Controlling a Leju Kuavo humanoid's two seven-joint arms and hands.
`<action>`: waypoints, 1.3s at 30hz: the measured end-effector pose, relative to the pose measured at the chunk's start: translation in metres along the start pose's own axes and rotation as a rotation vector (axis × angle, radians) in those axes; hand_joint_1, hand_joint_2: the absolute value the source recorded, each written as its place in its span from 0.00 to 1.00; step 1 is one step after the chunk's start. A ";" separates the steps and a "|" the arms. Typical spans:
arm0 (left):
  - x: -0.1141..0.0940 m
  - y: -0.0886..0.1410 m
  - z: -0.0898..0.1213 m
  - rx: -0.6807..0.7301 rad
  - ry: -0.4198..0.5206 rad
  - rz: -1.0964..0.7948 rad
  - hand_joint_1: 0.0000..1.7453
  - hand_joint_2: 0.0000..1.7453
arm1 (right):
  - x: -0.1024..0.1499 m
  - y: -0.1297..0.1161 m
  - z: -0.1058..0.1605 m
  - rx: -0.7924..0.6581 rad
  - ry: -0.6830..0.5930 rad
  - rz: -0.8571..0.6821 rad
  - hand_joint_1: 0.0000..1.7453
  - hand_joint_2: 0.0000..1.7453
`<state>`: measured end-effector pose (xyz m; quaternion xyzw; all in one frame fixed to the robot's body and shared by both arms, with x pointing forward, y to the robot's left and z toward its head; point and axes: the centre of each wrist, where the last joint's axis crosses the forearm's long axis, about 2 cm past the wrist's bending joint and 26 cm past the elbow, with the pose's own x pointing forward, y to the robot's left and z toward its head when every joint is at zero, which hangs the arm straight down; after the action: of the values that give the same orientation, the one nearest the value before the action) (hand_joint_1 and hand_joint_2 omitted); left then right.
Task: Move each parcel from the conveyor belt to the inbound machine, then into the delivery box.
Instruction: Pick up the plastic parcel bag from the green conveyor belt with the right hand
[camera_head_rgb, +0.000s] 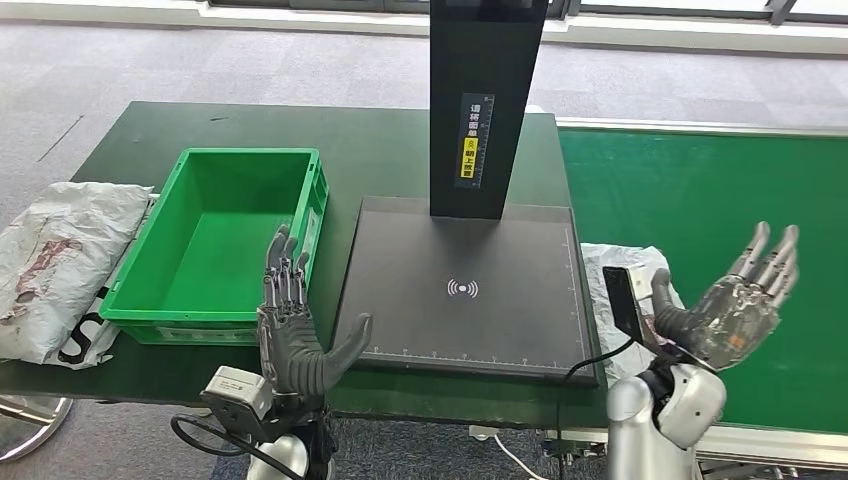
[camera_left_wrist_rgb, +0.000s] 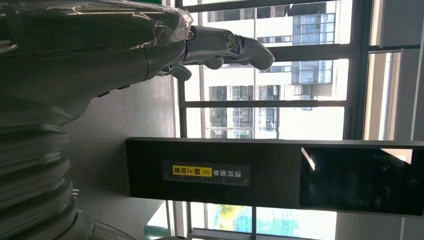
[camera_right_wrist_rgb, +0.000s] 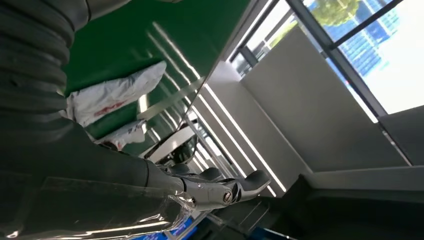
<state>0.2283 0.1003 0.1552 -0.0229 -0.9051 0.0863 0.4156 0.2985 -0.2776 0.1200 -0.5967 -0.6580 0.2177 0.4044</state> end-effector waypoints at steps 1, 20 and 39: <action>0.000 0.000 0.000 0.002 0.000 -0.001 0.00 1.00 | -0.012 -0.001 -0.001 -0.001 0.033 0.028 0.00 1.00; 0.001 0.002 0.001 0.005 -0.003 -0.010 0.00 1.00 | -0.070 0.013 0.019 0.083 0.403 0.102 0.00 1.00; 0.001 0.004 0.003 0.012 -0.001 -0.022 0.00 1.00 | -0.076 0.059 0.039 0.252 0.497 -0.116 0.00 1.00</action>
<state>0.2256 0.1039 0.1534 -0.0102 -0.9050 0.0873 0.4162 0.3008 -0.3315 0.0319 -0.5381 -0.5395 0.1215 0.6361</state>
